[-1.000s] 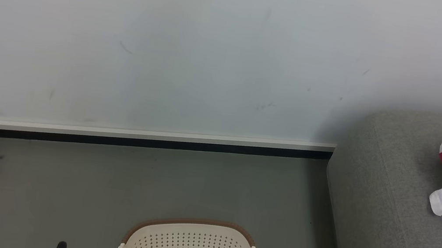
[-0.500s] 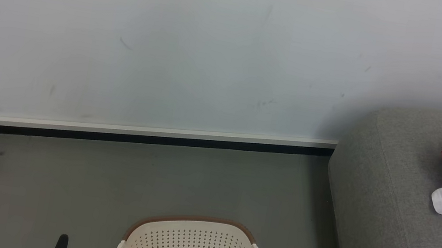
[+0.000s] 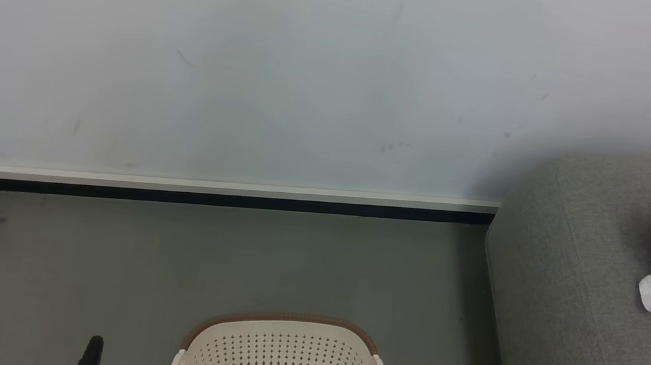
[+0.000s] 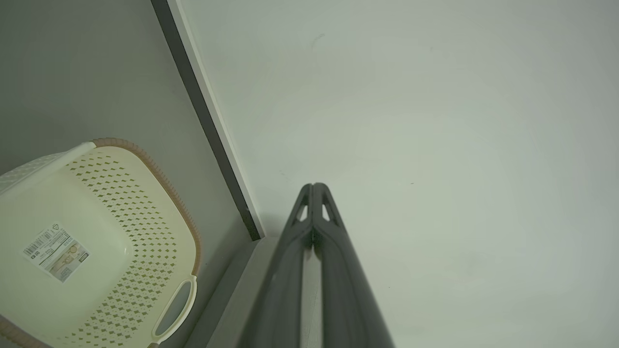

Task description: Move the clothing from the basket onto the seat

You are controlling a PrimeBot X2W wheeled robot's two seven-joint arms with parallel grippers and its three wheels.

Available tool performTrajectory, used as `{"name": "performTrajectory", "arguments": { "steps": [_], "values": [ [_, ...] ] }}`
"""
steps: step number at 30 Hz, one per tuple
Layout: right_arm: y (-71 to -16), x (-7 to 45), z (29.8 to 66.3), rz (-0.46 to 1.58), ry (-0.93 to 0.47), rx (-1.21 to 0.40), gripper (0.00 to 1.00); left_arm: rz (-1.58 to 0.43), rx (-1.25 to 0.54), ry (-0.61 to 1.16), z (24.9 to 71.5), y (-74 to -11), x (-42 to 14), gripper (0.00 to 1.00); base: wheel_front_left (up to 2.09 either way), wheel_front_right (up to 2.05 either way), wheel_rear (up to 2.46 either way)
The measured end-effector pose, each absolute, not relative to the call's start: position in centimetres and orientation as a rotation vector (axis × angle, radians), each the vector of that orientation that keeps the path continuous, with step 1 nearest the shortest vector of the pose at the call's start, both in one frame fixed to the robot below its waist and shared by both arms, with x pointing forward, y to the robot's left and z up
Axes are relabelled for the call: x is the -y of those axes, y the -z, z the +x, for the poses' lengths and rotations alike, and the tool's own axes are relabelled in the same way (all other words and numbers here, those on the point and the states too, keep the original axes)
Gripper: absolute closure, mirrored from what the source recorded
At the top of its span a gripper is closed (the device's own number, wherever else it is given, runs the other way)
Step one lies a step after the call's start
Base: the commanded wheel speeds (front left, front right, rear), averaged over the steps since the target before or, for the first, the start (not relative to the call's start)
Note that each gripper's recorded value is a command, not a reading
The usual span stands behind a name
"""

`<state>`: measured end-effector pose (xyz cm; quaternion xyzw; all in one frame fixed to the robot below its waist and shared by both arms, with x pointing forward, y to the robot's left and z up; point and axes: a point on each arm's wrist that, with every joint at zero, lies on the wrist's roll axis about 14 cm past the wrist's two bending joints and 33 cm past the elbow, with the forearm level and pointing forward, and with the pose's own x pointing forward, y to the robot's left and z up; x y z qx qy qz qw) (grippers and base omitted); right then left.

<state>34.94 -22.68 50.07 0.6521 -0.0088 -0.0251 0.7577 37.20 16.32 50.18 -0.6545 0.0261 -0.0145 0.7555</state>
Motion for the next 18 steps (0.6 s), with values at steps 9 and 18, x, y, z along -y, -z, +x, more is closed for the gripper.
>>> {"name": "performTrajectory", "arguments": {
  "steps": [9, 18],
  "values": [
    [-50.17, 23.26, 35.09, 1.494, 0.060, 0.034, 1.00, -1.501, -0.060, 0.040, 37.63, -50.25, -16.17, 1.00, 0.00, 0.00, 0.00],
    [-50.37, 23.72, 35.29, 1.557, 0.060, 0.050, 1.00, -1.561, -0.062, 0.053, 38.06, -50.44, -16.02, 1.00, 0.00, 0.00, 0.00]
  ]
}}
